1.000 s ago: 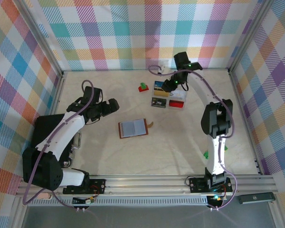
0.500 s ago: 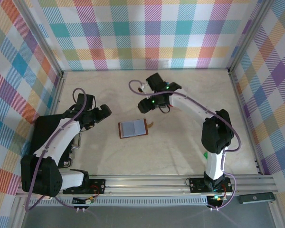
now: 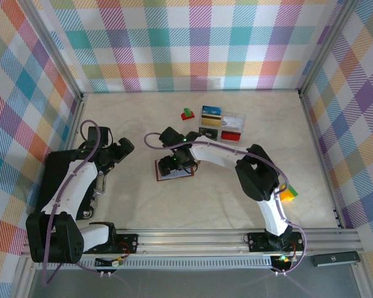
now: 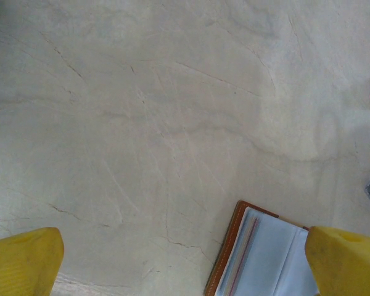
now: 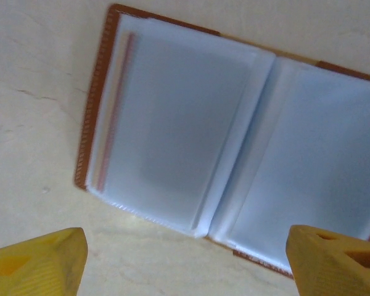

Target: Take the credit cards out of the card holder

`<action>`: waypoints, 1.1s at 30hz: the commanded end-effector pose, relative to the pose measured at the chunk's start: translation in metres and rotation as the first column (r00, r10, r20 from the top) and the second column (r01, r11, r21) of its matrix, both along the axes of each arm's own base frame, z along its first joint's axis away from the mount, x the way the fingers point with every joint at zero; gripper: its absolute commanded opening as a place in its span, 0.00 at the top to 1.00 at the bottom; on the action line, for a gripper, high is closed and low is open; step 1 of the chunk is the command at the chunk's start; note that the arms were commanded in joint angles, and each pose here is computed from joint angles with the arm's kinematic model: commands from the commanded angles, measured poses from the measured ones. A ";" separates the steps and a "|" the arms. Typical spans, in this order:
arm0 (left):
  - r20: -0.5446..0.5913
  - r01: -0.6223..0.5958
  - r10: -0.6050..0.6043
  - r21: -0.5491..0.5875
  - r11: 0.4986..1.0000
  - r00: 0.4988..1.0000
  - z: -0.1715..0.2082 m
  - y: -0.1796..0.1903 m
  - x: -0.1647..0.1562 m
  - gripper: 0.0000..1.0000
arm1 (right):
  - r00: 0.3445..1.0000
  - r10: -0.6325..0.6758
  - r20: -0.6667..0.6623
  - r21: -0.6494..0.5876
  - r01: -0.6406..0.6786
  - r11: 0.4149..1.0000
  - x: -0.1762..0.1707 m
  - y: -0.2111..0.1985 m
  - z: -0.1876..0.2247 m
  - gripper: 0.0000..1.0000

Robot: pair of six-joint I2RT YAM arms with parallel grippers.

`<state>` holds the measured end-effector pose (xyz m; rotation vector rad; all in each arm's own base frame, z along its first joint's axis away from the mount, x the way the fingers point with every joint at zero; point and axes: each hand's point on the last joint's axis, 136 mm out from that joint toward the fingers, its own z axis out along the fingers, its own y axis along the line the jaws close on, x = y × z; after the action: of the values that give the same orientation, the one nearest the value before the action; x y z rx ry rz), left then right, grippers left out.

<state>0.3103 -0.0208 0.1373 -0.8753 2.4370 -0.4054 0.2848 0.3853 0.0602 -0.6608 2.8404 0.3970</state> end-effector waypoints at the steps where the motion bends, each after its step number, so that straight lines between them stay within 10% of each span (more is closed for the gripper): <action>1: -0.009 0.009 -0.009 -0.019 1.000 1.000 -0.002 0.000 -0.006 0.00 | 0.998 -0.057 0.019 -0.014 0.057 0.998 0.013 0.003 0.002 0.16; 33: -0.043 0.121 -0.130 -0.179 0.976 0.991 -0.012 -0.034 0.005 0.05 | 0.992 -0.100 -0.073 -0.238 0.080 0.968 0.004 -0.032 -0.069 0.32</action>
<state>0.3091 -0.0491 0.1203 -0.8467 2.5481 -0.6006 0.3059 0.3840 0.0268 -0.5879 2.8941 0.2275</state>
